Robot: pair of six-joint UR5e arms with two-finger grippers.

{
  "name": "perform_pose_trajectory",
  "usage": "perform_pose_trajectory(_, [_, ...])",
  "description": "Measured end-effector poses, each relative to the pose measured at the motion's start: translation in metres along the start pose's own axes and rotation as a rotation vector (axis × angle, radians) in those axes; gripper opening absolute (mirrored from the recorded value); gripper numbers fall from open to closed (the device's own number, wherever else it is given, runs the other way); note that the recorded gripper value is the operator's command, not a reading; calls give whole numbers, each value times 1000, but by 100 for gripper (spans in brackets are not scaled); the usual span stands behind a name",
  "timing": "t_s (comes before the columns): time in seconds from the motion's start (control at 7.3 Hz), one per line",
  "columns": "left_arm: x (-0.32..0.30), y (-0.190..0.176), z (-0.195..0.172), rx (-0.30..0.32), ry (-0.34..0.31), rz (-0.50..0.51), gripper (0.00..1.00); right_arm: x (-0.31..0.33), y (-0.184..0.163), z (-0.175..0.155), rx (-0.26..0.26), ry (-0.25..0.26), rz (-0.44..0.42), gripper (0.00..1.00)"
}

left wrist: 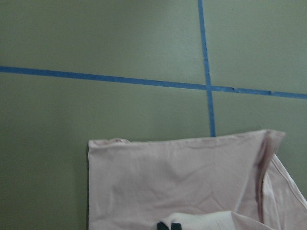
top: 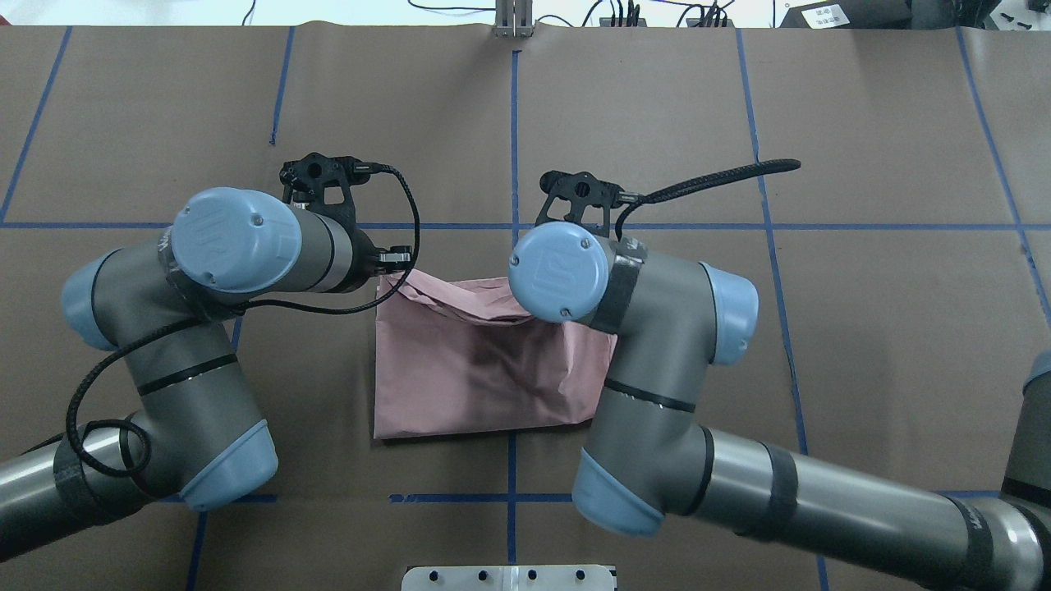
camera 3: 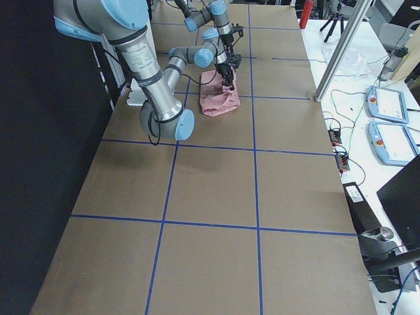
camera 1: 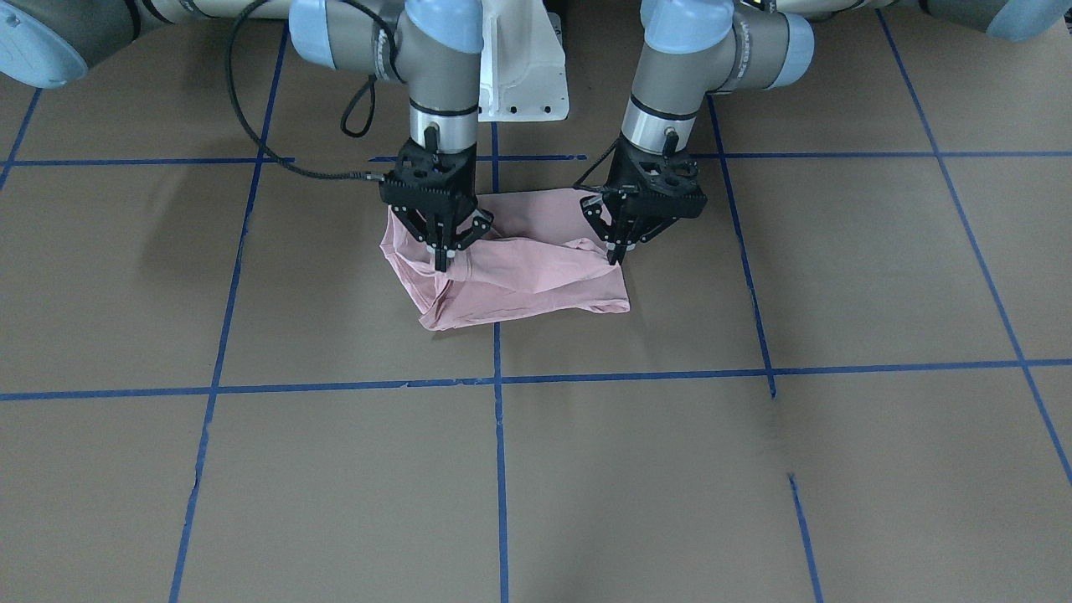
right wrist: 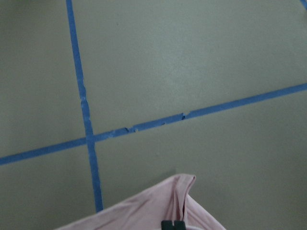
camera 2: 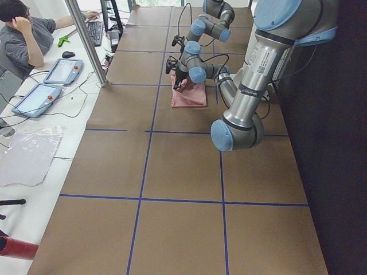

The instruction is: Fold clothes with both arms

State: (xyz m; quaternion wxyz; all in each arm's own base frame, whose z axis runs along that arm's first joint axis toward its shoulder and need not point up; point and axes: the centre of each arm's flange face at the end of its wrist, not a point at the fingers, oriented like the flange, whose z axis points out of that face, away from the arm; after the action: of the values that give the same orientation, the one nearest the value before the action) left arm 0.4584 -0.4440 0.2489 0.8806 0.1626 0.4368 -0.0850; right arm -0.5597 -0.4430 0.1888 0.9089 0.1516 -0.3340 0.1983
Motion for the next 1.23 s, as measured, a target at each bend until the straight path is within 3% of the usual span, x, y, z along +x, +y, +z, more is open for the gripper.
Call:
perform_pose_trajectory(0.27, [-32, -45, 25, 36, -28, 107, 100, -13, -82, 49, -44, 34, -94, 100])
perform_pose_trajectory(0.55, [-50, -69, 29, 2, -4, 179, 100, -17, -128, 54, -129, 16, -174, 100])
perform_pose_trajectory(1.23, [-48, -72, 5, 2, 40, 218, 100, 7, -128, 31, -162, -45, -212, 100])
